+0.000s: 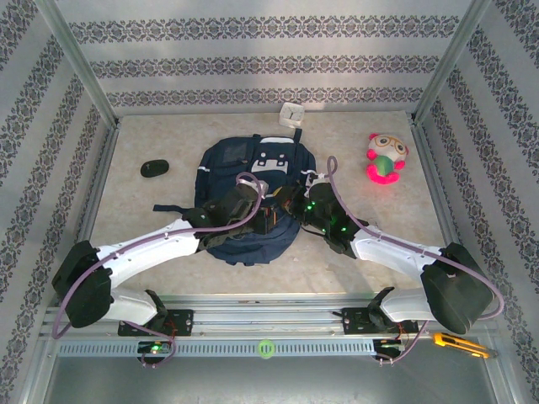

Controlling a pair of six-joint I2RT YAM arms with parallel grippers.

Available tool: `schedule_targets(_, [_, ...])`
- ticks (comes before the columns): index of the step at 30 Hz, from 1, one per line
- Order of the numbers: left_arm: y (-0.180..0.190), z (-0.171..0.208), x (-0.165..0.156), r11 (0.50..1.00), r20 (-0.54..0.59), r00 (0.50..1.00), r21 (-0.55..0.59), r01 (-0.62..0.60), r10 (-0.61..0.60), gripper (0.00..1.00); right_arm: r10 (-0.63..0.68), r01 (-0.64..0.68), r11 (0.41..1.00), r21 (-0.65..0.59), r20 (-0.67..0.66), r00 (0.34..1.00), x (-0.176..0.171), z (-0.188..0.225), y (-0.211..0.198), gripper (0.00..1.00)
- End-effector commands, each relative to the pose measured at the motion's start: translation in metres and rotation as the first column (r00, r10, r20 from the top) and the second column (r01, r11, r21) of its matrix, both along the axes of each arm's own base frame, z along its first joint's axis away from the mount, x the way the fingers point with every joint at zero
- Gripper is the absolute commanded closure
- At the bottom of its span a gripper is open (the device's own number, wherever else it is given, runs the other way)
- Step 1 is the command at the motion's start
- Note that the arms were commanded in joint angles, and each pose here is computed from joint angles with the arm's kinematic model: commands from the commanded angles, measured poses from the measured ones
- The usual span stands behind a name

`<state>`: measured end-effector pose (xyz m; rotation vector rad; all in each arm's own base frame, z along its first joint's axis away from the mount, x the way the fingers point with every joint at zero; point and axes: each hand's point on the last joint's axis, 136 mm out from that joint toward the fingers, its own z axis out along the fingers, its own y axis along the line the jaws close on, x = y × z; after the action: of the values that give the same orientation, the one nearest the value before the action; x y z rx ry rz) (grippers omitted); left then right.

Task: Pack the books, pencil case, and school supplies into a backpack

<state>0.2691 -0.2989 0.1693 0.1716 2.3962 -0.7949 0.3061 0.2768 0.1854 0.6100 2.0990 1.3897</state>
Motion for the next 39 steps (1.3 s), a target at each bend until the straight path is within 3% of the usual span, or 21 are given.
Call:
schedule_targets(1, [0.021,0.01,0.001,0.998,0.058,0.997,0.036,-0.06,0.058,1.0,0.015,-0.023,0.998,0.064,0.119,0.993,0.001,0.039,0.0,1.0])
schedule_targets(14, [0.068,-0.016,-0.022,0.981,0.029,0.993,0.159,-0.115,0.111,1.0,0.0,-0.007,0.999,0.052,0.138,0.99,0.005,0.045,-0.016,1.0])
schedule_targets(16, [0.067,-0.018,-0.024,0.983,0.028,0.995,0.157,-0.099,0.096,1.0,-0.004,-0.004,0.999,0.052,0.139,0.99,0.005,0.046,-0.018,1.0])
schedule_targets(19, [0.042,-0.01,-0.026,0.996,0.055,0.998,0.085,0.022,-0.027,1.0,0.013,-0.021,0.998,0.056,0.141,0.99,0.005,0.049,-0.015,1.0])
schedule_targets(23, [0.024,0.001,-0.017,0.996,0.106,0.991,0.057,0.073,-0.079,0.89,0.026,-0.035,0.998,0.06,0.134,0.991,0.005,0.048,-0.01,1.0])
schedule_targets(27, [0.022,0.012,-0.001,0.999,0.162,0.987,0.041,0.017,-0.024,0.77,0.029,-0.038,0.997,0.066,0.131,0.991,0.004,0.047,-0.008,1.0])
schedule_targets(30, [0.022,0.013,0.004,0.999,0.18,0.984,0.039,-0.002,-0.005,0.74,0.029,-0.038,0.997,0.065,0.133,0.991,0.003,0.048,-0.008,1.0])
schedule_targets(34, [0.032,0.007,0.01,0.996,0.183,0.982,0.063,-0.066,0.054,0.76,0.03,-0.039,0.997,0.064,0.135,0.99,0.003,0.049,-0.009,1.0])
schedule_targets(39, [0.049,0.006,0.011,0.985,0.186,0.977,0.115,-0.126,0.103,0.99,0.024,-0.033,0.998,0.057,0.141,0.99,0.002,0.05,-0.012,1.0])
